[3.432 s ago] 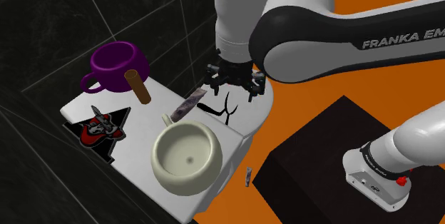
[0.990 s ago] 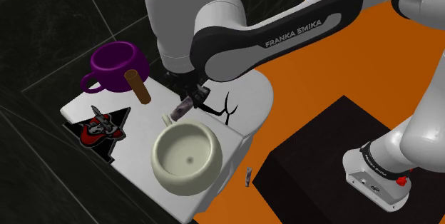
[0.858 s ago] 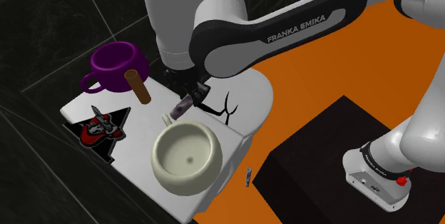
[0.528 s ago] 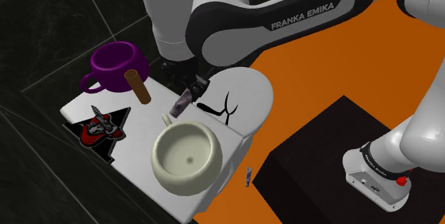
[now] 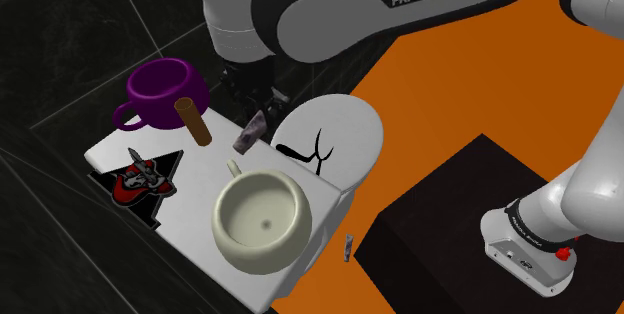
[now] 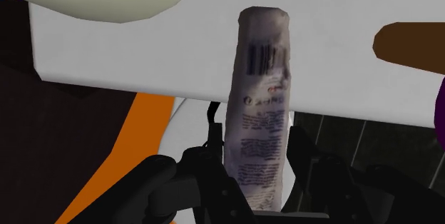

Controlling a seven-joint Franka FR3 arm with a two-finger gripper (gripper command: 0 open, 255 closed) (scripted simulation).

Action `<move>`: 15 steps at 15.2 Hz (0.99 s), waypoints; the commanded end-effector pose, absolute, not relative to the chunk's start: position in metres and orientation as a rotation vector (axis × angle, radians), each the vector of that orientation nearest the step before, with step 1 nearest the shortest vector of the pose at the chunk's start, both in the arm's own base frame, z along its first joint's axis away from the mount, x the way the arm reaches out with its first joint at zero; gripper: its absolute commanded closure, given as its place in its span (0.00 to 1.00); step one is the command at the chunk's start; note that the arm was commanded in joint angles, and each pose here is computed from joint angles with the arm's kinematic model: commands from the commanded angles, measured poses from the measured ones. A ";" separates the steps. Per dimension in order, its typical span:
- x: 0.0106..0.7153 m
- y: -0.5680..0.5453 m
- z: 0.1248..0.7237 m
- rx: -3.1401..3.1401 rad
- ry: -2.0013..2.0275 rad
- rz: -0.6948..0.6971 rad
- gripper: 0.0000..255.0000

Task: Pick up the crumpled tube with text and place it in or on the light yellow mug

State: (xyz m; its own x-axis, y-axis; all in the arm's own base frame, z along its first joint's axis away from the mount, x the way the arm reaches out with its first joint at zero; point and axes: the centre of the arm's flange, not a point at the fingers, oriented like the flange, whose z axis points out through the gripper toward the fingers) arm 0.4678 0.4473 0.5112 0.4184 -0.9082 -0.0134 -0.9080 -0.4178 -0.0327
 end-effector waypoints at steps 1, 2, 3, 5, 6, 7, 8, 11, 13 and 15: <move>0.468 0.448 0.522 -2.616 1.676 -0.010 1.00; 0.468 0.448 0.528 -2.616 1.676 -0.010 1.00; 0.468 0.448 0.533 -2.616 1.676 -0.010 1.00; 0.468 0.448 0.543 -2.616 1.676 -0.010 1.00; 0.468 0.448 0.549 -2.616 1.676 -0.010 1.00; 0.468 0.448 0.554 -2.616 1.676 -0.010 1.00; 0.468 0.448 0.559 -2.616 1.676 -0.010 1.00; 0.468 0.448 0.575 -2.616 1.676 -0.010 1.00; 0.468 0.448 0.586 -2.616 1.676 -0.010 1.00; 0.468 0.448 0.596 -2.616 1.676 -0.010 1.00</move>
State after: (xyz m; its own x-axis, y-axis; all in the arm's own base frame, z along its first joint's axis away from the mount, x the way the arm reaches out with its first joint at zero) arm 0.4675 0.4476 0.5917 0.4186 -0.9081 -0.0137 -0.9079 -0.4180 -0.0328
